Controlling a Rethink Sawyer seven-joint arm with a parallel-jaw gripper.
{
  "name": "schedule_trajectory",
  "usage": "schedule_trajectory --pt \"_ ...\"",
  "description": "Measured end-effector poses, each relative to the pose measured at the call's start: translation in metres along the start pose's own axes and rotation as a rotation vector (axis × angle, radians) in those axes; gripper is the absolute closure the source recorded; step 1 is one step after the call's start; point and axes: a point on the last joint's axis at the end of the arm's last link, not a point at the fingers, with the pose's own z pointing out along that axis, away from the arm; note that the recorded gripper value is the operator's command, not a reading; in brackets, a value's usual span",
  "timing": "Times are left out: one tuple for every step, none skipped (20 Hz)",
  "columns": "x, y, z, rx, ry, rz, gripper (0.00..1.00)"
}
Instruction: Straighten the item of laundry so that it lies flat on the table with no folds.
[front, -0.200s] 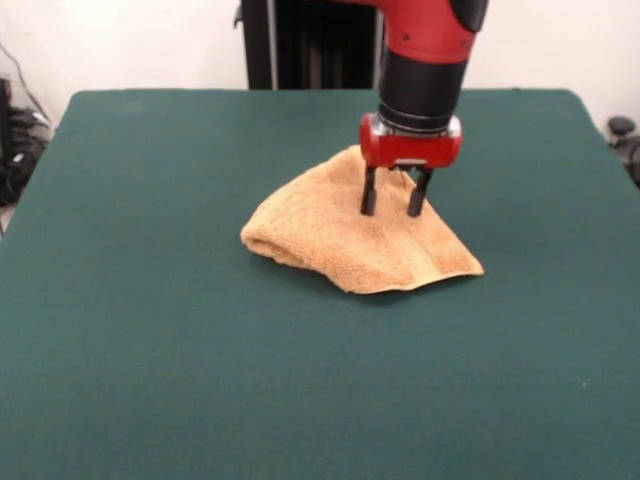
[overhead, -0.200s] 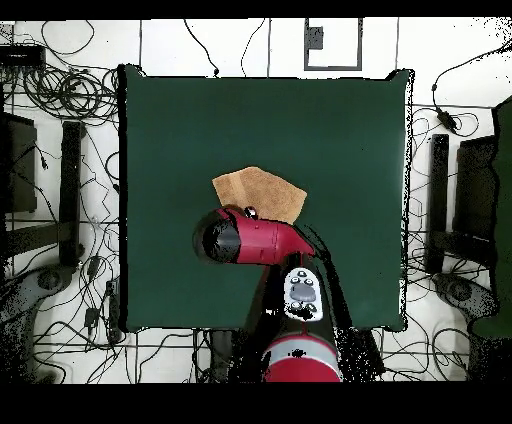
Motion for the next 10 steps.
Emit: schedule_trajectory --pt "-0.0002 -0.0003 0.0002 -0.001 0.0 0.001 0.0" --pt "-0.0004 -0.0005 0.0004 -0.002 -0.001 0.002 0.0" --pt "-0.0009 -0.0007 0.0008 -0.006 -0.001 0.005 0.0" --pt "-0.0015 -0.001 0.0012 -0.01 -0.001 0.009 0.0" --pt "-0.0019 -0.0013 0.0015 -0.012 -0.002 0.011 0.0" --pt "-0.0023 -0.0015 0.0017 -0.015 -0.002 0.013 0.0" --pt "-0.0023 -0.0013 0.0016 -0.015 -0.002 0.013 0.0" --pt "-0.0024 -0.001 0.0014 -0.015 -0.002 0.012 0.0" --pt "-0.0025 -0.0004 0.001 -0.015 -0.003 0.011 0.0" --pt "-0.0027 0.0003 0.0007 -0.015 -0.004 0.01 0.0"
